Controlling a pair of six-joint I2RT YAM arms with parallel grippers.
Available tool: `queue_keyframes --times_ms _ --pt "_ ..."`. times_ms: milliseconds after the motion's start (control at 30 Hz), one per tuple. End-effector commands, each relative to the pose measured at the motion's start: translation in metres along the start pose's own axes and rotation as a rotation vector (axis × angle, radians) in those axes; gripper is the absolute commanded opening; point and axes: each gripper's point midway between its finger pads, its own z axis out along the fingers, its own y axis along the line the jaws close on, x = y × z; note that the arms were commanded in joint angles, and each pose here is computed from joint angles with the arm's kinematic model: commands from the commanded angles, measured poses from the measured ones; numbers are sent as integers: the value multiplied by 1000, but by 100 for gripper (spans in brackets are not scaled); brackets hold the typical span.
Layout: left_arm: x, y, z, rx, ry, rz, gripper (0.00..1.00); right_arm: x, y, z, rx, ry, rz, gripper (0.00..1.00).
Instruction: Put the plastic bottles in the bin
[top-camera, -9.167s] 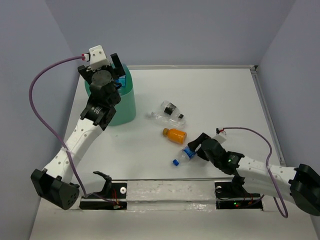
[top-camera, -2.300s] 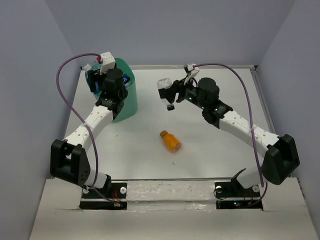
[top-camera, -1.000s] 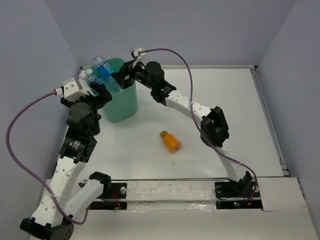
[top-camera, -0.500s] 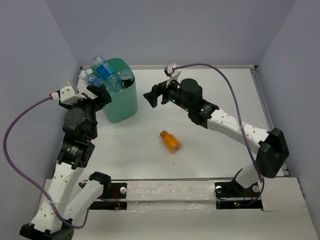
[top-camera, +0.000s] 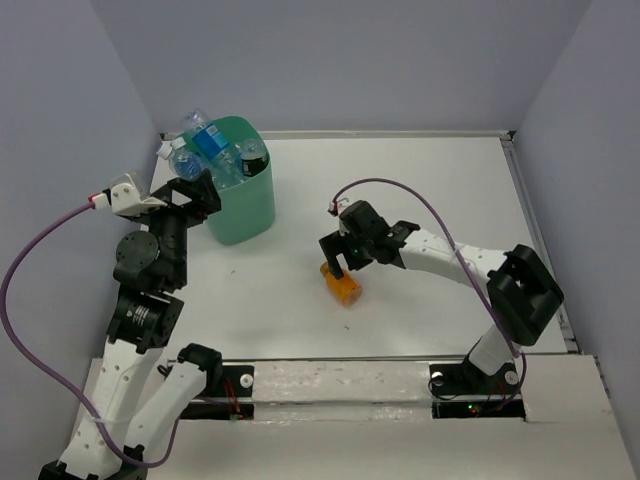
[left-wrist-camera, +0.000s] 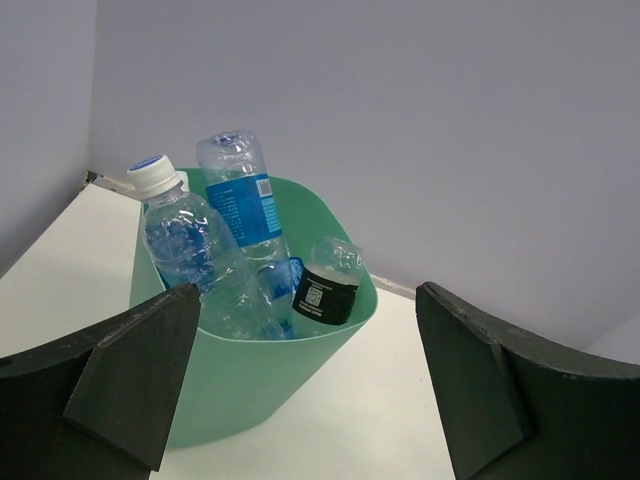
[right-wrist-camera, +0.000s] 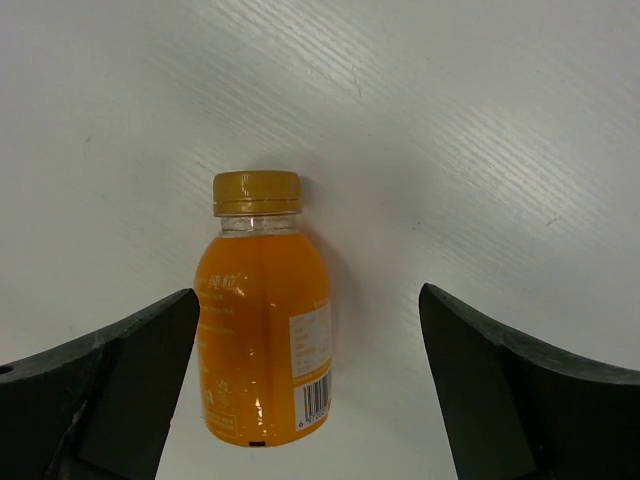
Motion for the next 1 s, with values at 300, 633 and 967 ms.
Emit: queue_keyframes --times_ms 300,633,967 --pt "-21 -10 -8 60 -65 -41 99 36 25 12 -102 184 22 83" --pt "-25 -9 -15 69 -80 -50 99 -41 48 -9 -162 -16 5 32" --pt "-29 -8 -18 66 -93 -58 99 -206 90 -116 -307 -512 -57 33"
